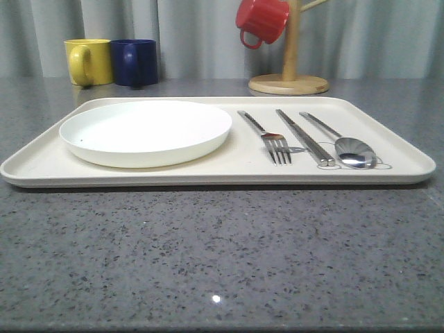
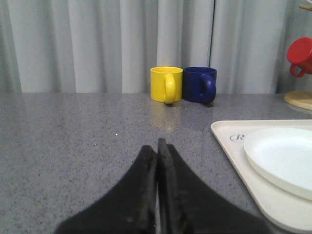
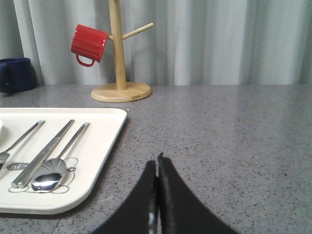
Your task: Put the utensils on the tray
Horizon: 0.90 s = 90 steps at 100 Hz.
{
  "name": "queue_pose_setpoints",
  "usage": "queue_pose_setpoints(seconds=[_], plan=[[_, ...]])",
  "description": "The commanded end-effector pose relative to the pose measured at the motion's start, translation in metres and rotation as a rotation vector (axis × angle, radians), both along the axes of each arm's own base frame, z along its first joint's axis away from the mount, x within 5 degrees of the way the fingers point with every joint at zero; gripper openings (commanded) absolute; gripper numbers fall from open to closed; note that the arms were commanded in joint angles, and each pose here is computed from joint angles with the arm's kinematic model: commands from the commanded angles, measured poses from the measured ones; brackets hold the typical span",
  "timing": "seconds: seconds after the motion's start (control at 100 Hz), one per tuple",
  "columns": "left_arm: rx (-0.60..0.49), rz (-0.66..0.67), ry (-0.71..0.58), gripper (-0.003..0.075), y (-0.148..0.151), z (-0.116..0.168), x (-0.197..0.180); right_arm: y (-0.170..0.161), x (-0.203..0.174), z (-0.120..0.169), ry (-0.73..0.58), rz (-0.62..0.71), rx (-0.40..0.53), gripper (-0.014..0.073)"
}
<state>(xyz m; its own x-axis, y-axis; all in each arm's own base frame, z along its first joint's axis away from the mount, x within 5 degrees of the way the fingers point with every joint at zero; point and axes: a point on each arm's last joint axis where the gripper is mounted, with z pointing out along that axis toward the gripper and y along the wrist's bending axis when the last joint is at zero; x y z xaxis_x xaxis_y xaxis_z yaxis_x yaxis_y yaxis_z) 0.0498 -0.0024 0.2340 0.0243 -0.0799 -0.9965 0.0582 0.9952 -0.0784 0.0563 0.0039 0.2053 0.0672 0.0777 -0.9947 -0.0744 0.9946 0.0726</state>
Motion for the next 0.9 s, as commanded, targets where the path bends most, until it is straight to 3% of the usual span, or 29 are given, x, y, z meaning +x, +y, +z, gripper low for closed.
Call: queue_pose_setpoints(seconds=[0.0,0.14,0.4,0.89], plan=[[-0.020,-0.003,-0.110,-0.0019,0.000,0.005,-0.004,0.000,-0.002,0.007,-0.096,-0.003,-0.003,-0.0069],[-0.041,-0.004,-0.071,-0.0019,0.000,-0.010,0.001,0.000,-0.002,0.007,-0.096,-0.003,-0.003,-0.0069],[-0.053,-0.015,-0.114,-0.0019,-0.001,-0.024,0.004,0.000,-0.002,0.007,-0.096,-0.003,-0.003,-0.0069],[-0.018,-0.017,-0.133,-0.0019,-0.002,-0.023,0.004,0.000,-0.002,0.007,-0.096,-0.003,-0.003,-0.0069]])
